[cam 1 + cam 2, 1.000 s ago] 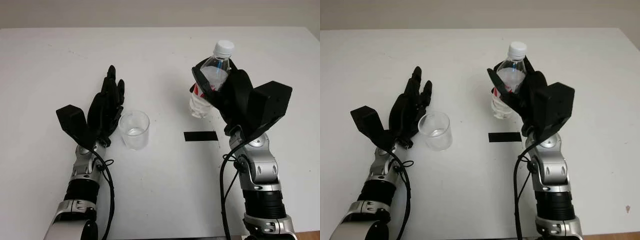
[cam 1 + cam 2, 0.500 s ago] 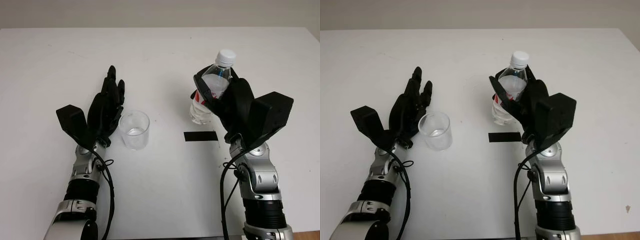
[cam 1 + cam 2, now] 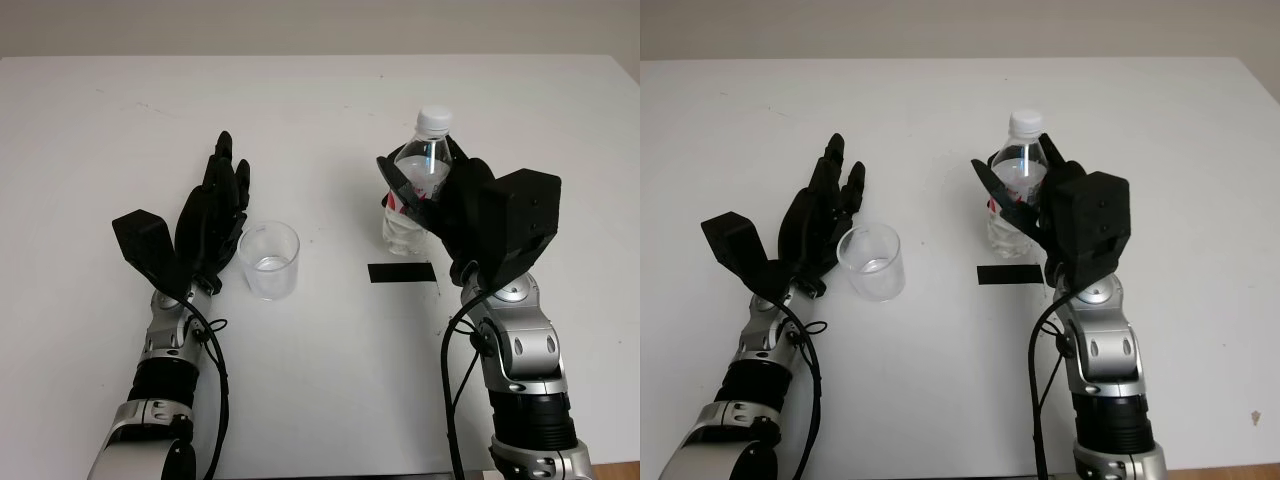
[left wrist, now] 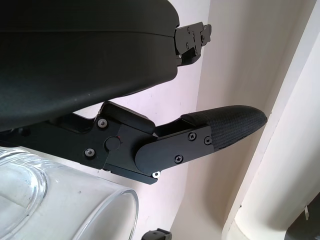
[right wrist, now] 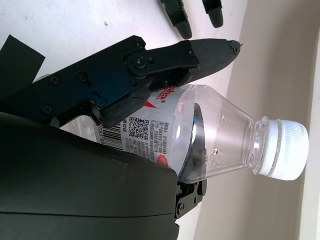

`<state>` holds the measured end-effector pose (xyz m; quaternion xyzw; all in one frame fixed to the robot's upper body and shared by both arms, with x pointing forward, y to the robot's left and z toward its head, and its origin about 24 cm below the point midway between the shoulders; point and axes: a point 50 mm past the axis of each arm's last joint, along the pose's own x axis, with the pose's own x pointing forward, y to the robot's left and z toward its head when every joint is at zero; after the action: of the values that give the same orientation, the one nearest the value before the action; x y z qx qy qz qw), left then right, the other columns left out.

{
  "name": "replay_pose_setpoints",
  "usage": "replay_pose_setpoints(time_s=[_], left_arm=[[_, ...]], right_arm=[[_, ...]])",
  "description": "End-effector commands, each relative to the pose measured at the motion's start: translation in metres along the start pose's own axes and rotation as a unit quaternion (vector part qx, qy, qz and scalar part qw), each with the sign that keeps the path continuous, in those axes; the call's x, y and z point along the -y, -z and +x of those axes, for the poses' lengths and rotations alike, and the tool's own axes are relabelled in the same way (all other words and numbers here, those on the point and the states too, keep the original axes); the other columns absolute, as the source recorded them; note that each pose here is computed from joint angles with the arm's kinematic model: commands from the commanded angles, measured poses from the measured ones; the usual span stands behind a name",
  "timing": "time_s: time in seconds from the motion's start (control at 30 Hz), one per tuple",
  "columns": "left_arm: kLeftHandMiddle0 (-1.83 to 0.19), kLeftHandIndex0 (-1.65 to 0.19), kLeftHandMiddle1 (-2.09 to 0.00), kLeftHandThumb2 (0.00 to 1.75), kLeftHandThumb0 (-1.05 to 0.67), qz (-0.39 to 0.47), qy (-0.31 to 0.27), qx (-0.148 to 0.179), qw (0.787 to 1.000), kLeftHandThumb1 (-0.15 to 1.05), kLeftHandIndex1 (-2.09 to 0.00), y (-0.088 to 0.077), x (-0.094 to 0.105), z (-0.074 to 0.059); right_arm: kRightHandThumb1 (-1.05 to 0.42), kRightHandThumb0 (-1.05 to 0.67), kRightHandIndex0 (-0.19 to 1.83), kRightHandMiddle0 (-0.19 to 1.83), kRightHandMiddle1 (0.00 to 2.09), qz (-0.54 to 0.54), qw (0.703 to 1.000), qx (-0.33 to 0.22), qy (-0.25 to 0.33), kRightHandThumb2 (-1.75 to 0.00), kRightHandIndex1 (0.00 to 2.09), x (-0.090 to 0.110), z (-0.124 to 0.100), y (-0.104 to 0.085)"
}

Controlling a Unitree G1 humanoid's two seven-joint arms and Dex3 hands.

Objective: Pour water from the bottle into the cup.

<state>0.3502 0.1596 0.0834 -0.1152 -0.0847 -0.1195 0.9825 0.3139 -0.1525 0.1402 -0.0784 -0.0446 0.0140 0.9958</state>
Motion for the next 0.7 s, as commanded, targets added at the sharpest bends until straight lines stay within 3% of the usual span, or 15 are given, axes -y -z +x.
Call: replay_pose_setpoints(time_s=[0.0, 0.33, 0.67], left_arm=[[0.14, 0.18, -0.06, 0.7, -0.88, -0.006, -0.012, -0.035, 0.999, 1.05, -0.04, 0.018, -0.005, -0.012], [0.15, 0.18, -0.05, 0.71, -0.87, -0.008, -0.012, -0.035, 0.999, 1.05, -0.04, 0.018, -0.005, -0.013], [0.14, 0.18, -0.05, 0.72, -0.86, -0.009, -0.013, -0.035, 0.999, 1.05, -0.04, 0.018, -0.007, -0.014]], right_arm=[[-1.05, -0.42, 1.49, 1.18, 2.09, -0.001, 1.0, 0.015, 0.0, -0.36, 2.09, -0.001, 0.001, -0.005], [-1.05, -0.43, 1.44, 1.1, 2.09, 0.011, 1.0, 0.008, 0.004, -0.35, 2.09, -0.005, 0.003, -0.002], [-1.05, -0.42, 1.49, 1.24, 2.09, 0.03, 0.999, 0.033, -0.002, -0.36, 2.09, -0.007, 0.003, 0.011]])
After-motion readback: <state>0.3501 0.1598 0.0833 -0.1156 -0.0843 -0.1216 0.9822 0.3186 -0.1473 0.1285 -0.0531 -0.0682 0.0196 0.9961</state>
